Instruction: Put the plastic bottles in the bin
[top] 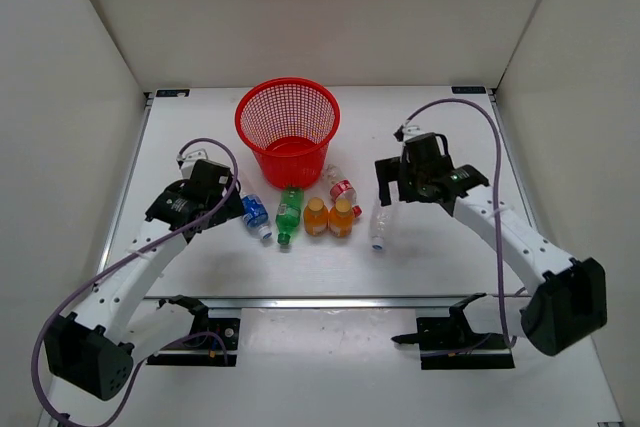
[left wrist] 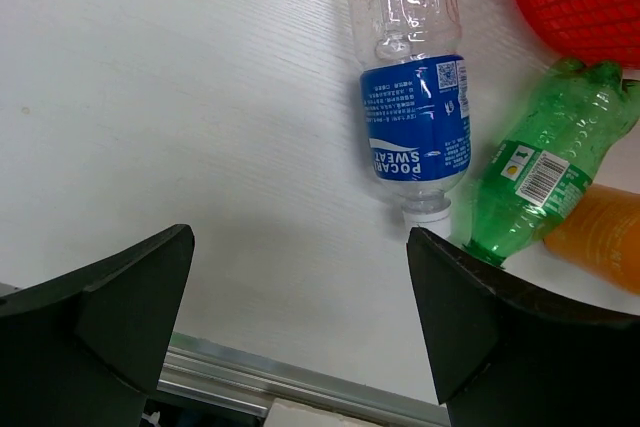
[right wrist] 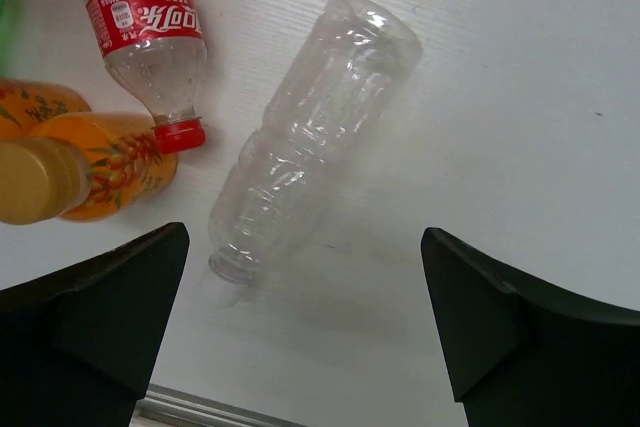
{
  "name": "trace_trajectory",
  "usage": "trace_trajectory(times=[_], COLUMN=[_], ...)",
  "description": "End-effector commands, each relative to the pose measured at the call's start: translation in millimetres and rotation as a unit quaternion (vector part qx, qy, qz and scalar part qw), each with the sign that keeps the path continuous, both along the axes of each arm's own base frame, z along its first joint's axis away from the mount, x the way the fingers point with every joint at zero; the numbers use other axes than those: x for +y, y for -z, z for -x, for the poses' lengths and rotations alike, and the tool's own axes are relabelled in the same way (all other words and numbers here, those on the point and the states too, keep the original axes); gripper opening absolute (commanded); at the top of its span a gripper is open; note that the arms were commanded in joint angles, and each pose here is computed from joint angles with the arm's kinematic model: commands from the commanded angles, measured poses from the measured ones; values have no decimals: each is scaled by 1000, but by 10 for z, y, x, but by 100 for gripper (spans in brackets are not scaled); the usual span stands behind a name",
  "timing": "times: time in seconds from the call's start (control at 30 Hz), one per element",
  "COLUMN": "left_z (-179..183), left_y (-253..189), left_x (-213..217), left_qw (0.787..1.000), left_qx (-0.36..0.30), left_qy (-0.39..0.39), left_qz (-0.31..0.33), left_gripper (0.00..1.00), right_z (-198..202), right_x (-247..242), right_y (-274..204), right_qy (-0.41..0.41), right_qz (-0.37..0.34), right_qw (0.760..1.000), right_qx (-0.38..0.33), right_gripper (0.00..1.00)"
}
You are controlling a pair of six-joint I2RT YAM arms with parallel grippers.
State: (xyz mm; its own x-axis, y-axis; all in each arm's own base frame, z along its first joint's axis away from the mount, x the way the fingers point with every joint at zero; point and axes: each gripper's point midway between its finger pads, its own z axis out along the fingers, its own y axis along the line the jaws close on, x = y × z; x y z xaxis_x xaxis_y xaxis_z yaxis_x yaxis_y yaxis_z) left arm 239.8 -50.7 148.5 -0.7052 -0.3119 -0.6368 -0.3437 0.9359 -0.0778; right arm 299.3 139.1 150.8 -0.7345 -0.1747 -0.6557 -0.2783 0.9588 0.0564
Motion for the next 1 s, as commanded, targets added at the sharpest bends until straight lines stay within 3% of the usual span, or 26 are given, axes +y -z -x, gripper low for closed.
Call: trace_trajectory(times=[0.0, 0.2, 0.37, 0.53, 0.73, 0.9, 0.93, 0.97], left_z=[-24, 1, 86, 249, 304, 274, 275, 265], left_y=[-239, -333, -233, -117, -45, -84, -90, -128], left_x=[10, 9, -121, 23, 39, 20, 10, 23], left_qw=[999, 999, 998, 1000, 999, 999, 999, 999], left_qx=[-35, -42, -27, 0, 17, 10, 11, 3], left_qy=[-4, -4, 15, 14, 35, 43, 49, 44], left_qz=[11, 20, 45, 20, 9, 7, 9, 14], left_gripper=[98, 99, 99, 99, 98, 99, 99, 99], right_z=[28, 77, -145, -439, -642, -579, -617, -604], right_x=[-214, -143, -75, -51, 50, 32, 17, 21], right_y=[-319, -482, -409, 86, 559, 1020, 996, 1024], right_qy=[47, 10, 47, 112, 162, 200, 209, 211], right_qz=[-17, -90, -77, -76, -67, -44, -48, -44], right_qw=[997, 992, 993, 991, 985, 978, 976, 976], right_qx=[-63, -84, -80, -17, 5, 35, 30, 31], right_gripper=[99, 99, 99, 99, 98, 88, 81, 64])
